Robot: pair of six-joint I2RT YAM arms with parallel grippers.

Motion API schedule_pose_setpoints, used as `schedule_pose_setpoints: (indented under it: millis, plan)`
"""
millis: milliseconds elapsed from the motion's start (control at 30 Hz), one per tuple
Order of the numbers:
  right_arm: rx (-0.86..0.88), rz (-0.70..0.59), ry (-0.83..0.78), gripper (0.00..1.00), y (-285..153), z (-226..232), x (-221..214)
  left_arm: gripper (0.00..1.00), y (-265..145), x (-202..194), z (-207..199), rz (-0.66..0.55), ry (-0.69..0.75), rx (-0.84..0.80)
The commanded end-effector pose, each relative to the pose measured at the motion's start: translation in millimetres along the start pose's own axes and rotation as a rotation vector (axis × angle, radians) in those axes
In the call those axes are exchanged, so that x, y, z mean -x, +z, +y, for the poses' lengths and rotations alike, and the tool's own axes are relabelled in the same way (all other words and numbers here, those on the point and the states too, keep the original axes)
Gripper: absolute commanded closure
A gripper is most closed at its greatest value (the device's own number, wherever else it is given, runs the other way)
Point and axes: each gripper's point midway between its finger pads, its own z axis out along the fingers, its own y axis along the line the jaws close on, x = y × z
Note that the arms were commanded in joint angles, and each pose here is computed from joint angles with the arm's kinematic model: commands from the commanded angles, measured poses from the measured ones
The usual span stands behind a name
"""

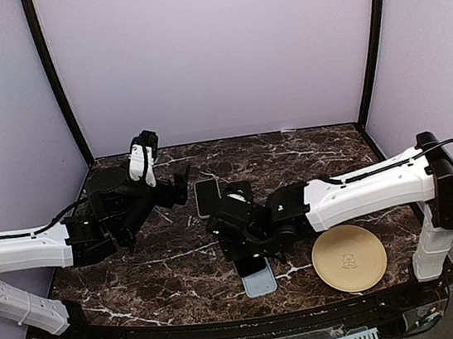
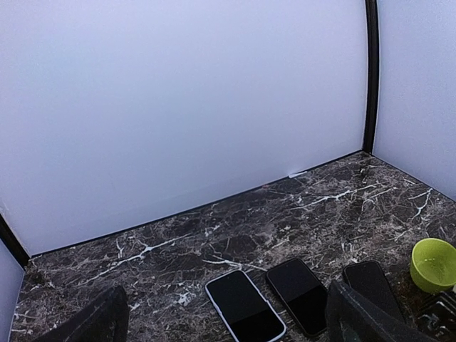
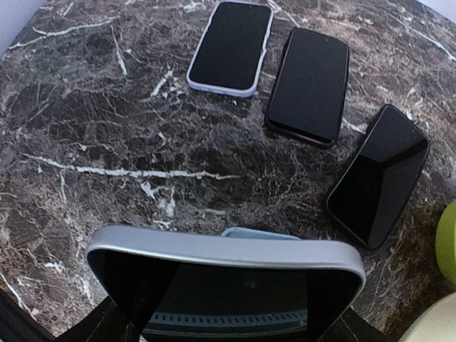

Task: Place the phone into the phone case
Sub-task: Install the phone into the phone case.

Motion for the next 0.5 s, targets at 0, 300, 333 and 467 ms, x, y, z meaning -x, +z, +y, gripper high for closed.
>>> schedule_pose_setpoints:
  millis: [0,300,333,467]
  plan:
    - [-0.026,0.042,0.039,0.82,4,0,-13,0.01,-4,10,8,-0.038,-0.012,0.023]
    - [-0.01,0.123,0.057,0.85,16,0,-41,0.01,-5,11,8,-0.041,-0.012,0.016]
    - [-0.009,0.134,0.055,0.85,17,0,-44,0.01,-4,10,7,-0.041,-0.011,0.016]
    - [-0.019,0.171,0.061,0.86,18,-5,-55,0.01,-5,11,8,-0.044,-0.01,0.017]
